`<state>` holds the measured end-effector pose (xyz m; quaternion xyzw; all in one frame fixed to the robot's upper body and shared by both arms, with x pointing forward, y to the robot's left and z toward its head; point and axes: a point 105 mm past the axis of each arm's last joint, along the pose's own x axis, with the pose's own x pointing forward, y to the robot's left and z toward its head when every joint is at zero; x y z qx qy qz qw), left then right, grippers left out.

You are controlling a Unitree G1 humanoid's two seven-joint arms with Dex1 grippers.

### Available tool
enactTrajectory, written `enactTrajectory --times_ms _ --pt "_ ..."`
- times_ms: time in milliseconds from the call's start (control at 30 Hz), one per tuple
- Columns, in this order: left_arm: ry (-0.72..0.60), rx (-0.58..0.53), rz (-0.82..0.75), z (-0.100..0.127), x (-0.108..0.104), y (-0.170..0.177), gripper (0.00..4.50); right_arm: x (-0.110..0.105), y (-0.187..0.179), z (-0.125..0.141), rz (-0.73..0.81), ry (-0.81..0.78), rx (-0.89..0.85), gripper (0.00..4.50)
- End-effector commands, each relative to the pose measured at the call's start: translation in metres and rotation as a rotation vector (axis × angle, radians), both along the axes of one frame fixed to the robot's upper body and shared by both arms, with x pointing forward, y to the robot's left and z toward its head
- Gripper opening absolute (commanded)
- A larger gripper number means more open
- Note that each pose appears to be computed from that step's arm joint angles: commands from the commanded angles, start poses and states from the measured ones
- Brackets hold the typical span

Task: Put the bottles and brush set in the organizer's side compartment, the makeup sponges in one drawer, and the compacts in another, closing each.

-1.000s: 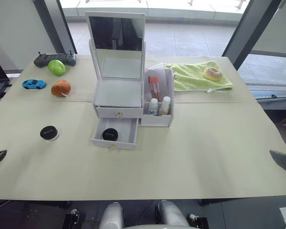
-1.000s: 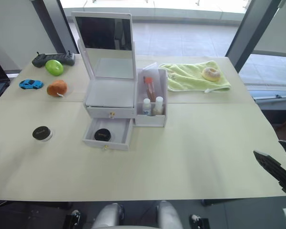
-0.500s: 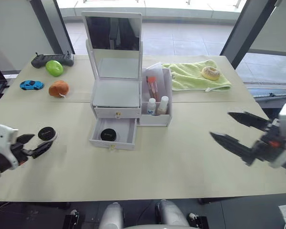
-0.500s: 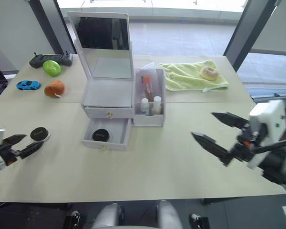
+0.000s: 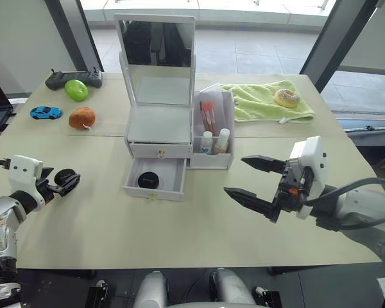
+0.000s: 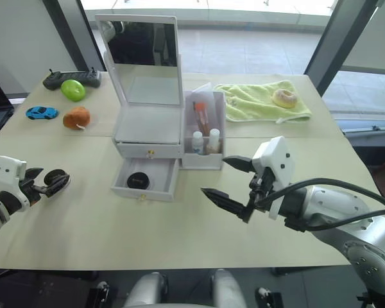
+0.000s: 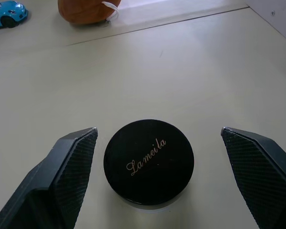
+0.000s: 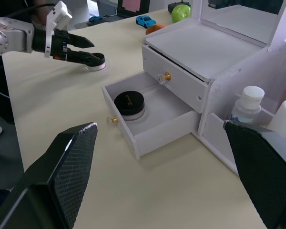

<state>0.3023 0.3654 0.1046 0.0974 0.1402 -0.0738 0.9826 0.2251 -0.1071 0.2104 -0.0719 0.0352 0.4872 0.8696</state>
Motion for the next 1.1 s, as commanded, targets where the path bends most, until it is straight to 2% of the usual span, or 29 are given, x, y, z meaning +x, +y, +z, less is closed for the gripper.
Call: enactTrajectory --times_ms 33,167,367,667,933,1033,1100 --pt "-0.024 0.03 0.015 0.004 0.006 0.003 4.48 -0.001 0.004 0.007 0.019 -0.035 0.007 4.5" --pt "-0.006 -0.001 0.068 -0.011 0.008 0.007 4.48 -0.002 0.007 0.009 0.041 -0.038 0.01 4.5" --pt "0.013 -0.053 0.052 -0.026 0.012 -0.004 4.48 -0.007 0.01 0.01 0.089 -0.026 0.004 4.5" --pt "0.006 -0.047 0.096 -0.028 0.025 -0.001 4.48 -0.008 0.01 0.005 0.119 -0.001 -0.021 4.5" --pt "0.006 -0.046 0.103 -0.03 0.028 0.0 4.48 -0.007 0.009 0.004 0.103 0.0 -0.022 4.5" --pt "0.012 -0.052 0.119 -0.032 0.025 0.004 3.91 -0.007 0.008 0.004 0.101 -0.002 -0.021 4.5" --pt "0.022 -0.055 0.126 -0.034 0.024 0.006 3.3 -0.007 0.008 0.005 0.1 -0.004 -0.021 4.5"
